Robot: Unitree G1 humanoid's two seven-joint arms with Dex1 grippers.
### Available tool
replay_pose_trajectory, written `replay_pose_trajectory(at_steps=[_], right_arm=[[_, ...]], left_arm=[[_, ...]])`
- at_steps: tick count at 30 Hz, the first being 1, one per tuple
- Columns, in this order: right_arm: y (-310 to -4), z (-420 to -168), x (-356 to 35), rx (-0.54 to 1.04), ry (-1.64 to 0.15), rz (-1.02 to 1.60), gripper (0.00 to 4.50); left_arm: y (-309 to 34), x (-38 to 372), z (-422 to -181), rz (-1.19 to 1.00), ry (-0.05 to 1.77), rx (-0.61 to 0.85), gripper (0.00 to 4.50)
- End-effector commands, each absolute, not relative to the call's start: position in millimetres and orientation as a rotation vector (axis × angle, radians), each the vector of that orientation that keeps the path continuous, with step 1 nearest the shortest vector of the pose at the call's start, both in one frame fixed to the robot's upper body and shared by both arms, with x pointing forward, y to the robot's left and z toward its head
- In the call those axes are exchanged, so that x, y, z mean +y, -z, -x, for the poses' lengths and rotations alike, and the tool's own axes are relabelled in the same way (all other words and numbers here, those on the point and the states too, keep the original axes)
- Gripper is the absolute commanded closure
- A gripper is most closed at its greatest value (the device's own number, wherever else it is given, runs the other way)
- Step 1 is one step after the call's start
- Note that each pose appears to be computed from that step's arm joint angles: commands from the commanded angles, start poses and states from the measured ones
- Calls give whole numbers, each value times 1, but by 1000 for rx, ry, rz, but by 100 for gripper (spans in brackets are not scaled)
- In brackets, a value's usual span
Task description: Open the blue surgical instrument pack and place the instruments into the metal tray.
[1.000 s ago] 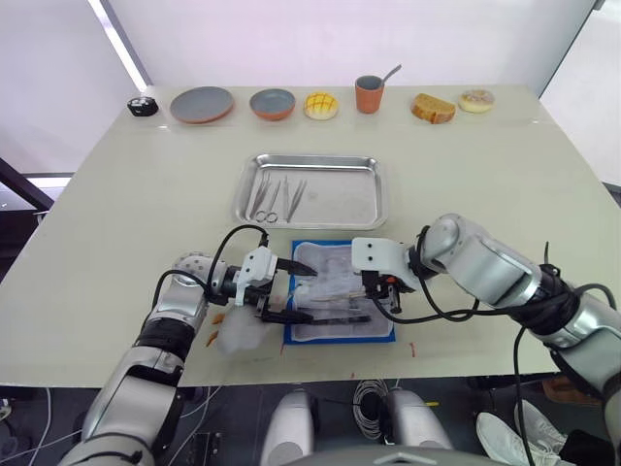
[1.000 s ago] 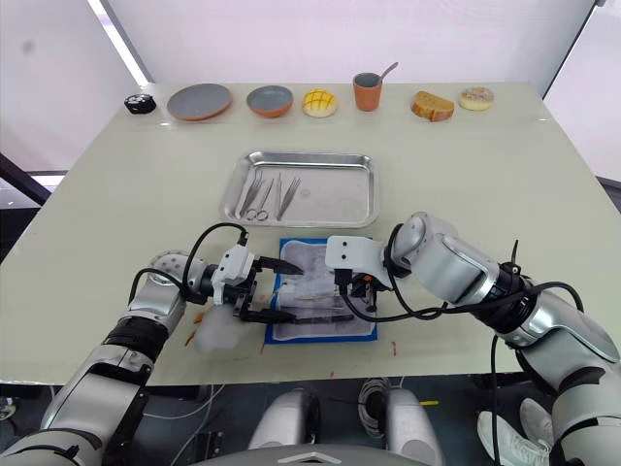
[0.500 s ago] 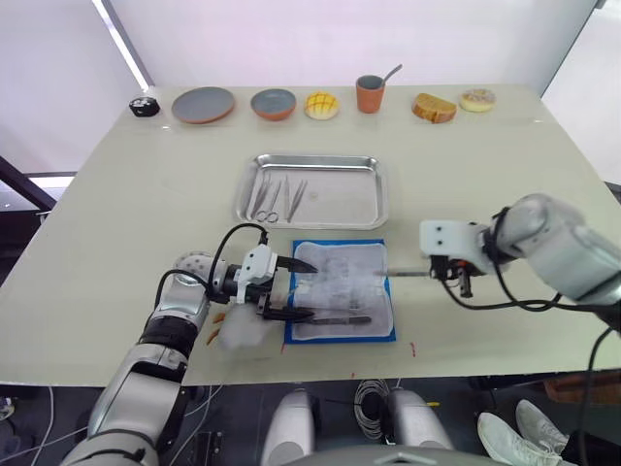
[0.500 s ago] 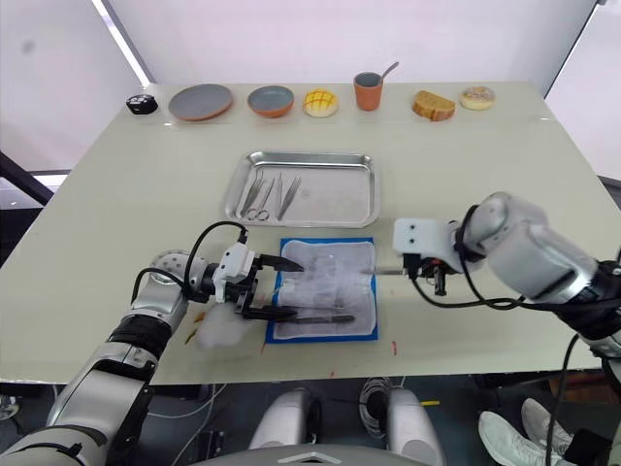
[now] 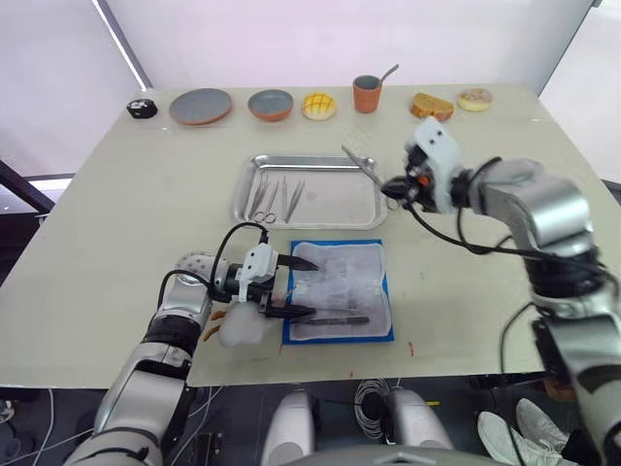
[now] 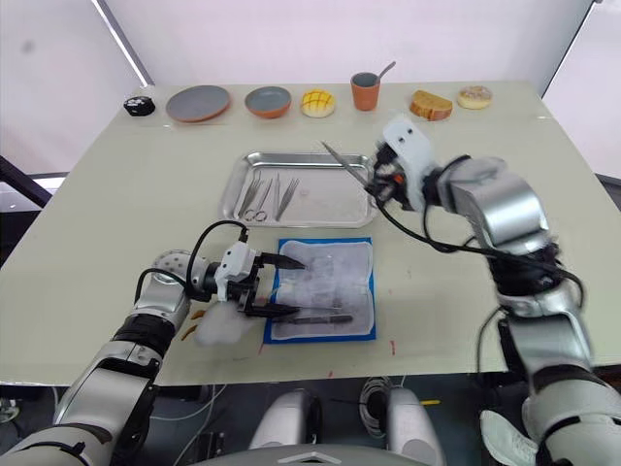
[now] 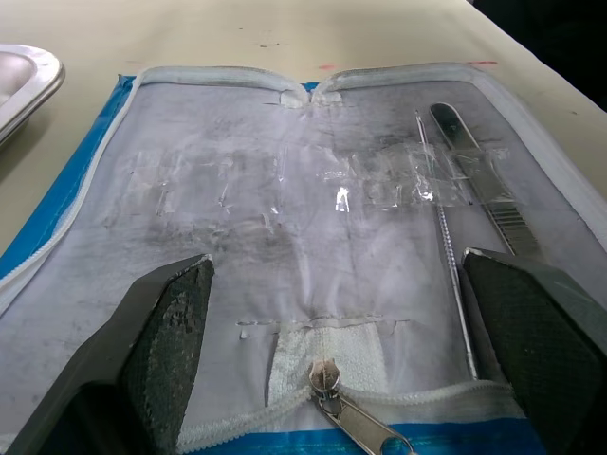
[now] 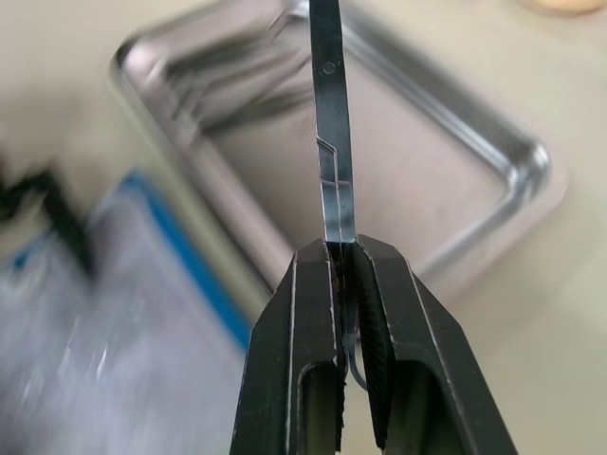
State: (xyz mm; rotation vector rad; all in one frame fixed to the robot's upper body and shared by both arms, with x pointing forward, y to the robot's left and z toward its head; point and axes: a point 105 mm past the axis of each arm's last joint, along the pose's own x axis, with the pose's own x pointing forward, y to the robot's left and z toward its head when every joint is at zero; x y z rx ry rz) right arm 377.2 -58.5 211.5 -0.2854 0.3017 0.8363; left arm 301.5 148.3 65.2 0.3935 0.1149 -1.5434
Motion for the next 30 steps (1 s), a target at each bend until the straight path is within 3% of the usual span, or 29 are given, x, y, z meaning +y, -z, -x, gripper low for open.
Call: replay_pose_trajectory(at_steps=[1,6,13,19,30], right_arm=[[-226,-395,-41,238,-748,253,442],[-216,-416,0,285,-660,55,442],[-181,-422,49,384,-617,-28,442],[-162,-424,63,422,-588,-19,442],[-153,-419,81,444,-637,-17,442]], left_arm=[[-43,156,-291,-386,1556,227,0],[-43,156,-290,-385,1552,223,0],[-45,155,-290,-386,1548,218,0],[-47,152,-290,-385,1545,210,0],[-52,149,-287,-382,1540,206,0]])
